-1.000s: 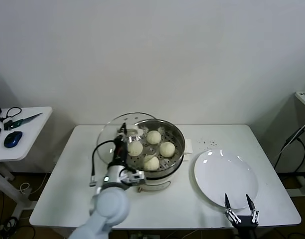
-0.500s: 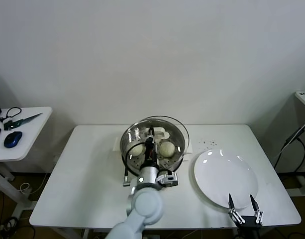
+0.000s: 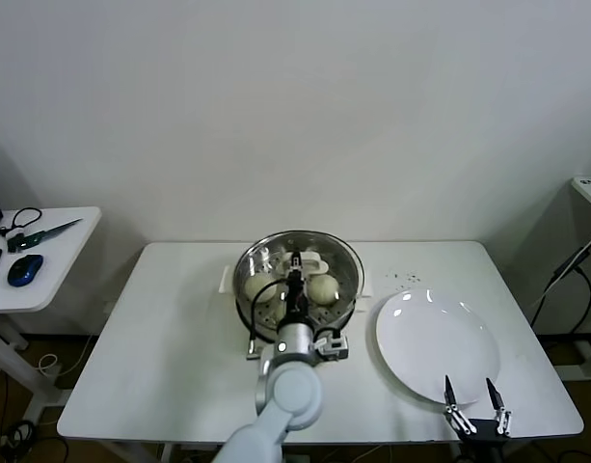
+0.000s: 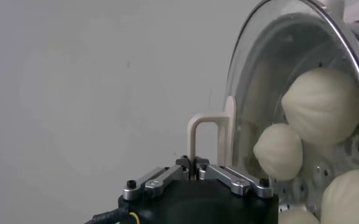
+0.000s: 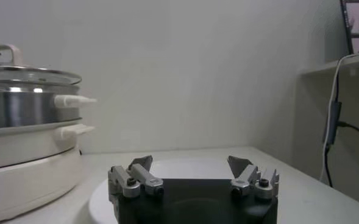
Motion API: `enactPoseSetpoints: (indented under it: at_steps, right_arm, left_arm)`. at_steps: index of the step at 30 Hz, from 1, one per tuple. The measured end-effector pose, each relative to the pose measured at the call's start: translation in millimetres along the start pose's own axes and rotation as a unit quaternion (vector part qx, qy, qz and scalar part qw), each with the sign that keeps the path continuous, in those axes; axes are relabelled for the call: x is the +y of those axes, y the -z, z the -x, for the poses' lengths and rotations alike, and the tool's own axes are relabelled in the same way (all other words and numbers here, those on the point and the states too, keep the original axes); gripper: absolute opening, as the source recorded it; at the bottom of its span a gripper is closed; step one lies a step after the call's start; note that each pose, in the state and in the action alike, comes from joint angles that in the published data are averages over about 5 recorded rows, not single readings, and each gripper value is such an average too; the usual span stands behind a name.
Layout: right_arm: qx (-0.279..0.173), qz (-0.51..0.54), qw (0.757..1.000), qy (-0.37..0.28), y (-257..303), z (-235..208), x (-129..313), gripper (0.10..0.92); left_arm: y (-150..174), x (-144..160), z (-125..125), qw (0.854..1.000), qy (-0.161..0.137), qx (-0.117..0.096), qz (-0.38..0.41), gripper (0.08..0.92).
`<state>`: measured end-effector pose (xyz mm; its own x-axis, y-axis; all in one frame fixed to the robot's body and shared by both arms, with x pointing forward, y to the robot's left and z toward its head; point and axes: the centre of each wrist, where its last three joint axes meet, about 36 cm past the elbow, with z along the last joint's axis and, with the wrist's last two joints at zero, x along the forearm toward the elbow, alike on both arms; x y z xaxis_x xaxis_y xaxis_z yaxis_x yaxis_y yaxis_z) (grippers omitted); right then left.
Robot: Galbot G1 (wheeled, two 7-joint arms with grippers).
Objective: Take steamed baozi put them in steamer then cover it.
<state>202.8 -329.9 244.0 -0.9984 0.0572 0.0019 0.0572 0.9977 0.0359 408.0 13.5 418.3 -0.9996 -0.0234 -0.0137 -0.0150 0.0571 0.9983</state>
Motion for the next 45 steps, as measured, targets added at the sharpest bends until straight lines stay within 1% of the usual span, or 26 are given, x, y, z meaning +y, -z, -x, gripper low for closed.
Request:
enactPoseSetpoints:
  at_steps: [10, 19, 21, 25, 29, 33, 40, 42, 45]
  right_arm:
    - [0.002, 0.001, 1.000, 0.002, -0.9, -1.8, 1.0, 0.823]
    - [-0.001, 0.003, 1.000, 0.002, -0.4, 0.0, 4.1, 0.823]
    - [-0.002, 0.002, 1.000, 0.002, -0.3, 0.4, 4.6, 0.823]
    - [-0.004, 0.001, 1.000, 0.002, 0.4, 1.2, 5.5, 0.823]
    - [-0.005, 0.000, 1.000, 0.003, 2.0, 1.6, 6.2, 0.823]
    - [-0.002, -0.002, 1.000, 0.005, 4.3, 1.7, 5.9, 0.823]
    - [0.005, 0.002, 1.000, -0.002, 9.4, 4.9, 7.9, 0.823]
    - [0.007, 0.001, 1.000, -0.003, 10.6, 6.4, 9.1, 0.823]
    - [0.007, -0.001, 1.000, -0.003, 13.0, 8.7, 10.5, 0.823]
  left_arm:
    - [-9.3, -9.3, 5.9, 1.000, -0.001, 0.007, 0.016, 0.133]
    - [-9.6, -10.2, 4.3, 1.000, -0.007, 0.004, 0.011, 0.134]
    - [-9.6, -9.7, 3.1, 1.000, -0.010, 0.003, 0.007, 0.149]
    - [-10.6, -7.3, 1.4, 1.000, -0.015, 0.004, -0.002, 0.242]
    - [-12.8, -3.6, 0.1, 1.000, -0.016, 0.003, -0.011, 0.363]
    - [-17.2, 2.9, -6.2, 1.000, -0.016, -0.002, -0.024, 0.476]
    - [-39.1, 22.5, -26.5, 0.997, -0.016, -0.021, -0.067, 0.675]
    - [-47.9, 29.4, -33.5, 0.996, -0.018, -0.030, -0.086, 0.736]
    - [-62.4, 38.8, -43.0, 0.991, -0.025, -0.048, -0.126, 0.800]
